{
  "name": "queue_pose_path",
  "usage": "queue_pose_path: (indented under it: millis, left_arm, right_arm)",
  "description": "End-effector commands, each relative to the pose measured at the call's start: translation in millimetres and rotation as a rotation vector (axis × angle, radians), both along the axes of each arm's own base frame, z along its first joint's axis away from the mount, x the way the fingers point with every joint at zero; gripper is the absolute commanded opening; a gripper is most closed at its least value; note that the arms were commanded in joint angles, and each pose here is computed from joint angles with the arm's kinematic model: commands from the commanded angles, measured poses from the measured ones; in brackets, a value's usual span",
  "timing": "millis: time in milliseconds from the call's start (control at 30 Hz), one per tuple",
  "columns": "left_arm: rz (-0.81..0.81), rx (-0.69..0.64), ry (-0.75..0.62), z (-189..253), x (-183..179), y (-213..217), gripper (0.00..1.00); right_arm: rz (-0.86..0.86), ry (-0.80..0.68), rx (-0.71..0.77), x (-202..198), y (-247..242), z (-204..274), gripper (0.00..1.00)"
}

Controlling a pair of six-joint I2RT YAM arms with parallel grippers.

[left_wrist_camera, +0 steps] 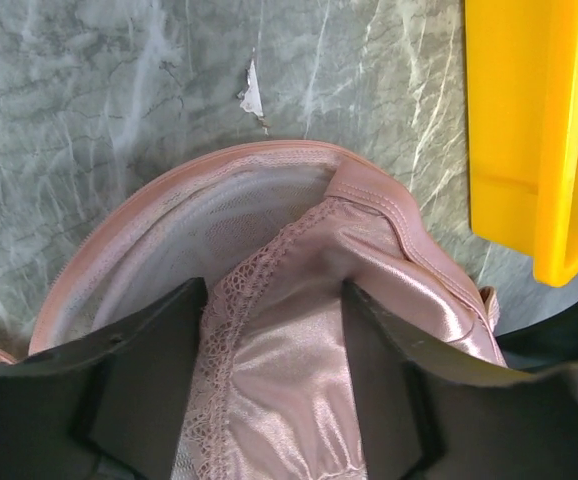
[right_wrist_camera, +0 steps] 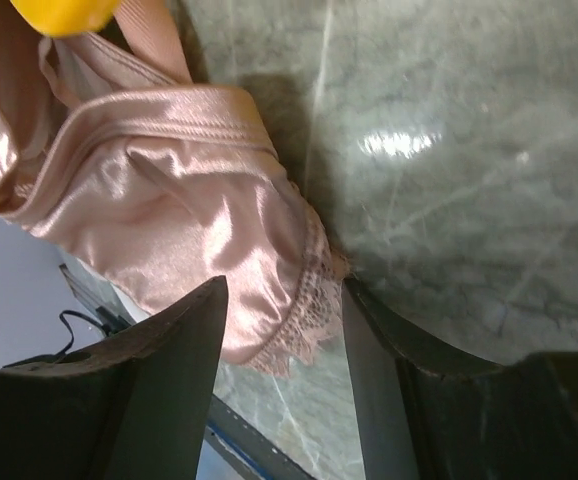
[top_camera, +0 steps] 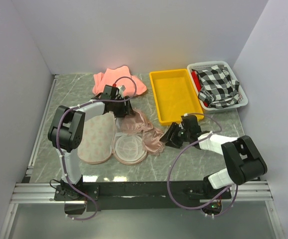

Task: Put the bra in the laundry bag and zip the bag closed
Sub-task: Adjust the bra in the laundry bag.

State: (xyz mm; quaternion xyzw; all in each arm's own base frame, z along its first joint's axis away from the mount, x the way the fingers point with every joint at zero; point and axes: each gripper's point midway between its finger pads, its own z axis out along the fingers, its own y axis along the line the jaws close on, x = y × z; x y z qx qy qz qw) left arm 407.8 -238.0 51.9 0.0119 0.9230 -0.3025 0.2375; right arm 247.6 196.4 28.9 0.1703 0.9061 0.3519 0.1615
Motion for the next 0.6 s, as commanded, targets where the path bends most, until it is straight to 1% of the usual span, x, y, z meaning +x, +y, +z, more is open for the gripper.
queue_pose_path:
  millis: [0, 33, 100, 133, 167, 200, 267, 300, 400, 433, 467, 500, 567]
  left_arm:
    - [0.009, 0.007, -0.031, 5.7, 7.1, 1.2, 0.6]
    - [0.004, 0.011, -0.029, 5.0, 6.5, 1.7, 0.55]
    - [0.002, 0.014, -0.026, 4.6, 7.0, 1.6, 0.5]
    - [0.003, 0.018, -0.025, 3.7, 7.5, 2.0, 0.42]
    - [-0.001, 0.017, -0.027, 4.8, 7.2, 1.1, 0.4]
    - [0.0, 0.016, -0.028, 5.1, 7.7, 1.5, 0.34]
    - [0.005, 0.018, -0.027, 5.0, 7.8, 2.1, 0.31]
    - [0.005, 0.019, -0.024, 4.5, 6.7, 2.5, 0.25]
    - [0.004, 0.02, -0.022, 3.7, 6.8, 2.5, 0.14]
    - [0.005, 0.022, -0.021, 3.0, 6.9, 2.7, 0.1]
    - [0.007, 0.022, -0.021, 3.3, 7.2, 2.8, 0.06]
    - [0.007, 0.023, -0.019, 3.4, 7.1, 2.8, 0.03]
    - [0.01, 0.023, -0.022, 5.7, 7.1, 3.3, 0.01]
  right_arm:
    - [-0.005, -0.049, 0.023, 19.0, 5.7, 4.8, 0.56]
    - [-0.001, -0.057, 0.027, 20.5, 6.7, 4.9, 0.56]
    - [-0.002, -0.043, 0.031, 19.0, 7.2, 1.7, 0.52]
    - [-0.001, -0.047, 0.034, 19.6, 7.7, 2.4, 0.5]
    - [0.002, -0.049, 0.033, 19.0, 8.3, 2.4, 0.48]
    - [-0.002, -0.047, 0.028, 19.4, 7.2, 1.5, 0.47]
    - [0.005, -0.049, 0.017, 20.5, 6.7, 1.1, 0.41]
    - [0.004, -0.049, 0.014, 21.4, 6.5, 1.2, 0.37]
    - [0.02, -0.041, 0.003, 22.0, 7.0, -2.2, 0.22]
    - [0.025, -0.038, 0.008, 22.3, 8.3, -2.3, 0.07]
    - [0.028, -0.038, 0.01, 22.8, 8.9, -2.9, 0.0]
    - [0.03, -0.04, 0.013, 23.2, 9.5, -2.0, 0.0]
    - [0.033, -0.054, 0.015, 24.4, 9.8, 1.1, 0.0]
